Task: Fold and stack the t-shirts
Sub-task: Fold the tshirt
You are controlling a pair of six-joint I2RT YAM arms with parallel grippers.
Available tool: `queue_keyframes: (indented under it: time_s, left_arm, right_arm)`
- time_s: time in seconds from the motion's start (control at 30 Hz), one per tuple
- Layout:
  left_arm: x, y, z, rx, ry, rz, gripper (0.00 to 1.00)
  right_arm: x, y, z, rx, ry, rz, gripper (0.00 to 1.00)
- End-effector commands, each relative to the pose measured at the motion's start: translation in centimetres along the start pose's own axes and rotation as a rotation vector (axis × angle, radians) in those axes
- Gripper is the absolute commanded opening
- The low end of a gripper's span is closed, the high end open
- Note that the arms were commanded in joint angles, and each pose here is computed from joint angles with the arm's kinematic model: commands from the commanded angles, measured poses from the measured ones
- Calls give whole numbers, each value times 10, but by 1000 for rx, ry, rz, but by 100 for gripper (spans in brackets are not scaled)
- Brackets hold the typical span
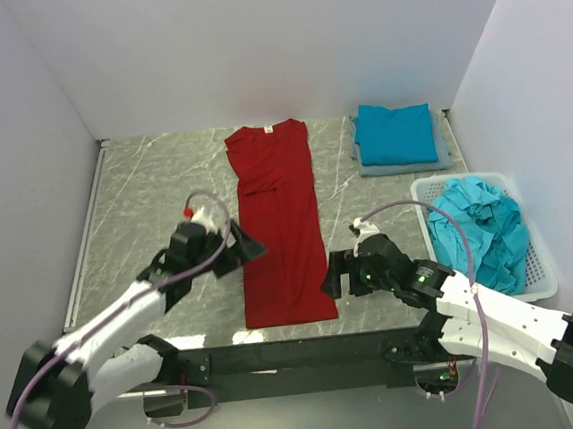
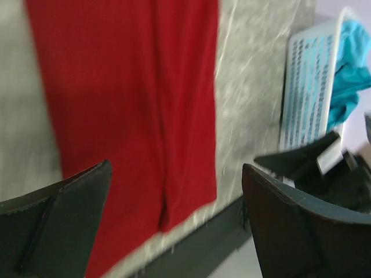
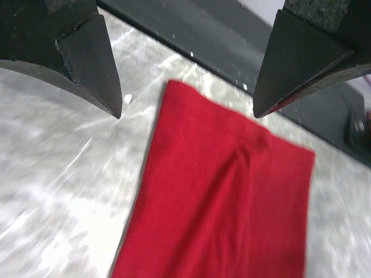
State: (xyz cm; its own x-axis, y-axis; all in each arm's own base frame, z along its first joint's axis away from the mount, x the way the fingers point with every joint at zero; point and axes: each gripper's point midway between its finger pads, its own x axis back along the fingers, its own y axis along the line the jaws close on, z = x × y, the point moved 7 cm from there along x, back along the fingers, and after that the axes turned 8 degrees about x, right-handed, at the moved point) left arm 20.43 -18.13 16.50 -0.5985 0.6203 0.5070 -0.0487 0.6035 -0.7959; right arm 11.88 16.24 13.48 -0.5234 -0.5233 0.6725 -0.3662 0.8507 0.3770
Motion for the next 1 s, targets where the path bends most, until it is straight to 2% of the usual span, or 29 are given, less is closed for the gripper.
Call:
queue_keyframes:
  time_s: [0.0, 0.13, 0.27, 0.53, 0.73, 0.83, 0.9, 0.97]
  left_arm:
    - [22, 13, 21, 135, -45, -40, 99]
    - [40, 44, 57, 200, 12, -87, 99]
    - [48, 56, 78, 234, 75, -92, 99]
    - [47, 78, 101, 270, 170, -187, 99]
    - [50, 92, 109, 273, 193, -298, 92]
    - [48, 97, 113, 286, 209, -295, 83]
    - [48, 103, 116, 296, 217, -312, 60]
    - [48, 106, 117, 299, 211, -331, 44]
  right_arm:
    - [-5, 7, 13, 2, 83, -99, 100]
    - [-10, 9, 27, 15, 156, -167, 99]
    - [-14, 11, 35, 14, 204, -199, 98]
    - [-20, 16, 47, -4, 247, -214, 96]
    - [-24, 13, 56, -35, 287, -191, 90]
    - [-26, 12, 58, -48, 293, -180, 88]
    - [-27, 10, 59, -53, 297, -169, 87]
    - [-28, 8, 61, -61, 301, -145, 86]
